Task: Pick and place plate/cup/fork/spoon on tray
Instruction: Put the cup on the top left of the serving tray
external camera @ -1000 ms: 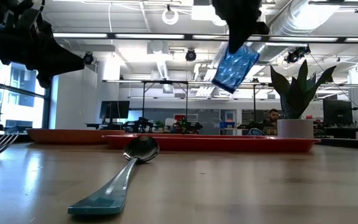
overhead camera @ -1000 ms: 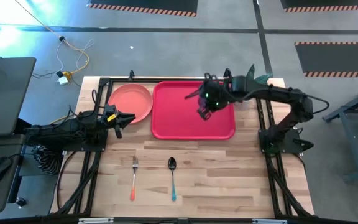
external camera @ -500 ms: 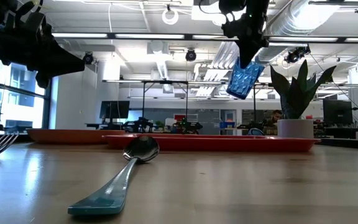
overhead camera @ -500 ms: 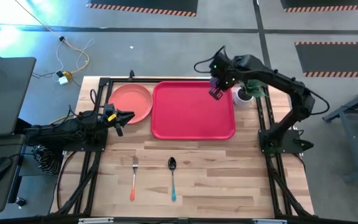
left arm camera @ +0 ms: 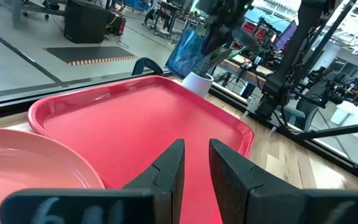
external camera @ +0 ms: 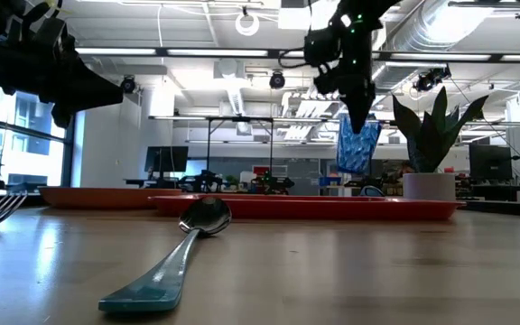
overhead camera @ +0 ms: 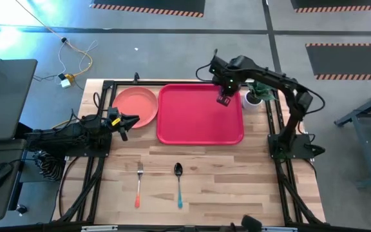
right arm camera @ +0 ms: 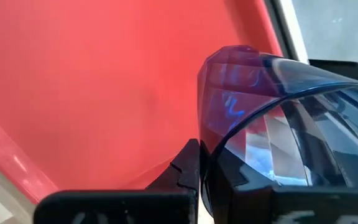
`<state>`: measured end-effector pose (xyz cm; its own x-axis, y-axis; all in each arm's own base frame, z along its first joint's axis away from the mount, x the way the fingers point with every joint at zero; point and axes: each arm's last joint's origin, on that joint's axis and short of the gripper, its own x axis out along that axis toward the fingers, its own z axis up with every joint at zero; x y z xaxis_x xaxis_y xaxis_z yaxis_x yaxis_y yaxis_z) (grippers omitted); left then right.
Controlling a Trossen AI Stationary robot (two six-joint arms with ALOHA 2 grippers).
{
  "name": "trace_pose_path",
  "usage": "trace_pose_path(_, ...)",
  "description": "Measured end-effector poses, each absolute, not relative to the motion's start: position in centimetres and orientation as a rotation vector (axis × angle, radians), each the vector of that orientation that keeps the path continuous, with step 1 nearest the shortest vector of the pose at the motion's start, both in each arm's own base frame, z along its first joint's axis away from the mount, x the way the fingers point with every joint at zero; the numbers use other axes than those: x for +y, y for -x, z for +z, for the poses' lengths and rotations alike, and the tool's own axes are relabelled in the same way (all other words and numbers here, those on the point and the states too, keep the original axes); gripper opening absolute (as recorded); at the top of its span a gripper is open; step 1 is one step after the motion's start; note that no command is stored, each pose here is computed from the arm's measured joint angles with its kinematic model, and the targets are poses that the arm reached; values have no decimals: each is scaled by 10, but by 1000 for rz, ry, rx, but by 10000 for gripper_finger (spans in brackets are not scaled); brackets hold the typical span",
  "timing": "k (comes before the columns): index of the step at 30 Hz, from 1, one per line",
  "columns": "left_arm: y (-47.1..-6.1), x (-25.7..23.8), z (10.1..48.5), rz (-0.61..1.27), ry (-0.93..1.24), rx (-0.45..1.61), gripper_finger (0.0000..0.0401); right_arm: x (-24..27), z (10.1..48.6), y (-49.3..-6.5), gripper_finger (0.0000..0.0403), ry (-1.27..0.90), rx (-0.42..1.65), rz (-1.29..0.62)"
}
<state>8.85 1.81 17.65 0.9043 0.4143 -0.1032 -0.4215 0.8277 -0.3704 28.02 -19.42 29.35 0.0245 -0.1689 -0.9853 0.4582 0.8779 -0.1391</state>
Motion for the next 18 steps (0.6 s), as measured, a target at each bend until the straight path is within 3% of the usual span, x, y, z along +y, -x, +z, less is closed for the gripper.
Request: trace_pose_path(18,-88,19,176,467,395,14,62,-214,247,-293,0,-414,1584,-566)
